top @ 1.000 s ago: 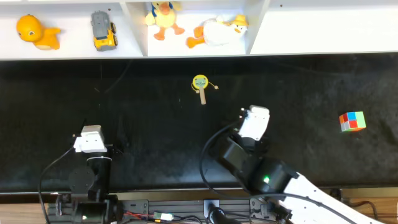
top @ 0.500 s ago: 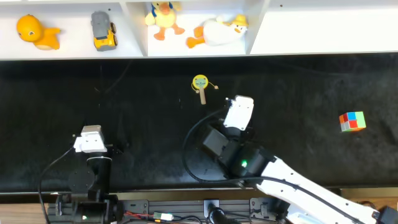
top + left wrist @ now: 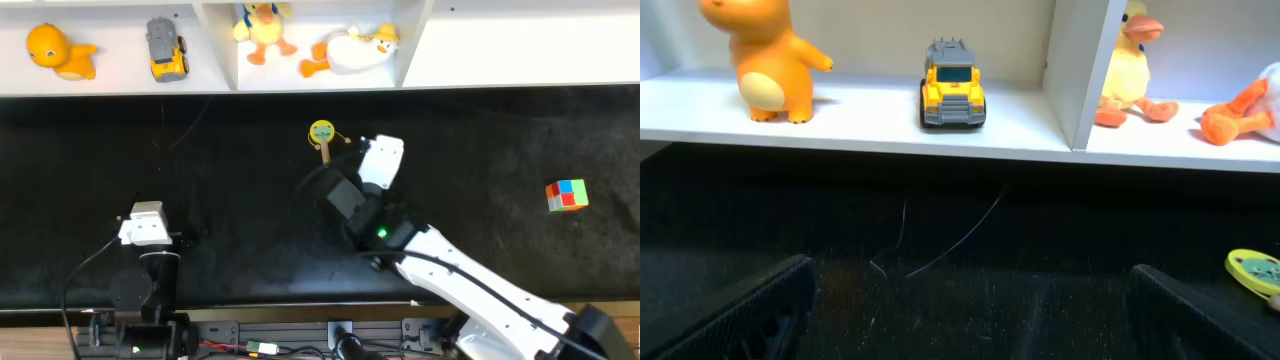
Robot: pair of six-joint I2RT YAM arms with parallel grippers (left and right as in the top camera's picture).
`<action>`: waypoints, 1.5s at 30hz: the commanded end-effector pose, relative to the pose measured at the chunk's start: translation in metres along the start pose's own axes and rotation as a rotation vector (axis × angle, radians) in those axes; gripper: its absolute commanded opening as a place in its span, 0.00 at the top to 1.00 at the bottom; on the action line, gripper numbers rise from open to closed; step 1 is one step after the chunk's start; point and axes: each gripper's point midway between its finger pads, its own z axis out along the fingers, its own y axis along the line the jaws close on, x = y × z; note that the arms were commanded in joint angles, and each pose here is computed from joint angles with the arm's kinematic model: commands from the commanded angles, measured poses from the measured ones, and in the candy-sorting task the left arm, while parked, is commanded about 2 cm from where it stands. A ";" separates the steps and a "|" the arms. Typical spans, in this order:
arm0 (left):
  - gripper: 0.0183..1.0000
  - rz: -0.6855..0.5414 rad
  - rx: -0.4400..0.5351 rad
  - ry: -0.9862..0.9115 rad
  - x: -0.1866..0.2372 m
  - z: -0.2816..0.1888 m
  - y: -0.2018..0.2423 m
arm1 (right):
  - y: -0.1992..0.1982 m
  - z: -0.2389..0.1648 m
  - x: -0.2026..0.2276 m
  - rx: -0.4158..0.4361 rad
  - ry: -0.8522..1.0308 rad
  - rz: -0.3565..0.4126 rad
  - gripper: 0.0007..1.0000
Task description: Store Toys
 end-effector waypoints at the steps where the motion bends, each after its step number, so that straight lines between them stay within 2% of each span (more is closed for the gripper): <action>1: 0.00 0.021 0.000 -0.005 0.000 0.000 0.000 | 0.022 0.002 0.002 -0.063 0.041 -0.055 0.01; 6: 0.00 0.021 0.000 -0.005 0.000 0.000 0.000 | 0.029 0.005 0.014 -0.096 0.102 -0.087 0.00; 14: 0.00 0.021 0.000 -0.005 0.000 0.000 0.000 | 0.026 0.017 0.033 -0.068 0.159 -0.146 0.00; 18: 0.00 0.021 0.000 -0.005 0.000 0.000 0.000 | 0.026 0.024 0.044 -0.070 0.209 -0.148 0.00; 23: 0.00 0.021 0.000 -0.005 0.000 0.000 0.000 | 0.028 0.036 0.047 -0.081 0.242 -0.138 0.00; 36: 0.00 0.021 0.000 -0.005 0.000 0.000 0.000 | 0.057 0.057 0.044 -0.123 0.276 -0.213 0.00; 45: 0.00 0.021 0.000 -0.005 0.000 0.000 0.000 | 0.065 0.072 0.051 -0.103 0.294 -0.225 0.01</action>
